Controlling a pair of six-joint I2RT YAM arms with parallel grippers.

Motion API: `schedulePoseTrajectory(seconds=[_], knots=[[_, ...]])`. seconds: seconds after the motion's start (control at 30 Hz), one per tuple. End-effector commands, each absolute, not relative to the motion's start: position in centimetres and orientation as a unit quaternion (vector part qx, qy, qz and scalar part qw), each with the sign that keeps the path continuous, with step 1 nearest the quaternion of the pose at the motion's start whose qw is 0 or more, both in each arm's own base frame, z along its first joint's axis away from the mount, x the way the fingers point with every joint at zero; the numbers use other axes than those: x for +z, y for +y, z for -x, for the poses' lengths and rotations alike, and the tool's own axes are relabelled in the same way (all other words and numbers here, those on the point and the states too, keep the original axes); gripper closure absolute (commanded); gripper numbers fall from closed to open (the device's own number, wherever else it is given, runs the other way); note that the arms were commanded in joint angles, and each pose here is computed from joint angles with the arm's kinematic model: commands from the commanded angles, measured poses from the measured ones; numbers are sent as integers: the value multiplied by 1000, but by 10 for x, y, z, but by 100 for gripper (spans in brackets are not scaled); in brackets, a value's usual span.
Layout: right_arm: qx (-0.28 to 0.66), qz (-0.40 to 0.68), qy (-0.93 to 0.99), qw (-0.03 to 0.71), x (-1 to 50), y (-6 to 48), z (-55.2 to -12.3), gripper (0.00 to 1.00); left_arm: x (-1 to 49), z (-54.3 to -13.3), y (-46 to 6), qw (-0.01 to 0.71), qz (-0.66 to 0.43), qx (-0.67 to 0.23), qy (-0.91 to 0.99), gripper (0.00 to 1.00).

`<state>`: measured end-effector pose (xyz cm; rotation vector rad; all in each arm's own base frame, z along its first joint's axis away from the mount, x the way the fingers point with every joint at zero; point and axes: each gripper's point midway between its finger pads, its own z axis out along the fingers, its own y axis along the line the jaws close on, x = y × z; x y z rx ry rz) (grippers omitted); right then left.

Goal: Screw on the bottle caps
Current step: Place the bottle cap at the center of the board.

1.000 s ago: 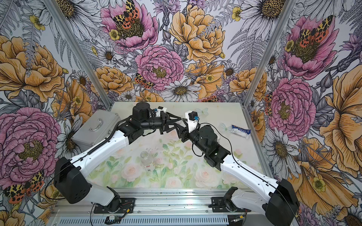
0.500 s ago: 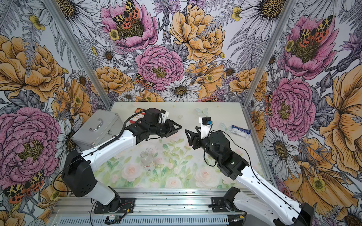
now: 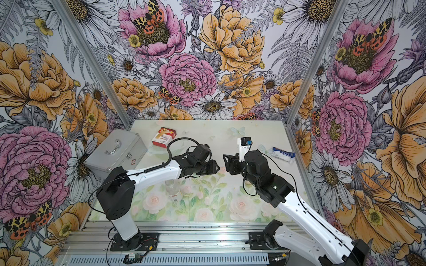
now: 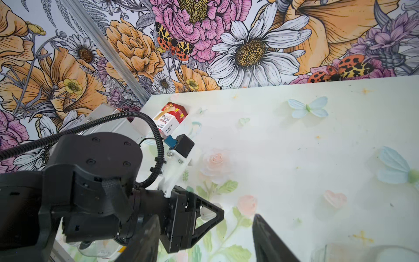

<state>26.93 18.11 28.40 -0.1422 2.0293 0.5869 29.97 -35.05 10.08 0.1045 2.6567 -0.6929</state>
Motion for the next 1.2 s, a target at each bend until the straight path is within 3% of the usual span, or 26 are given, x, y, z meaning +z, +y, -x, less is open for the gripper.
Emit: schedulePoseTrajectory(seconds=[0.0,0.3,0.57,0.87,1.17], knots=[[234,41,837,493,290,172,-269,35,88,-302,-341,225,-68,-198,952,54],[225,39,850,475,271,168,-269,34,40,-288,-345,217,-129,-128,959,50],[207,16,870,447,253,160,-268,34,34,-293,-345,221,-136,-114,959,46],[187,17,888,419,246,156,-270,34,104,-298,-338,238,-101,-195,946,38],[161,37,927,337,225,181,-291,38,185,-322,-289,267,-34,-262,927,35]])
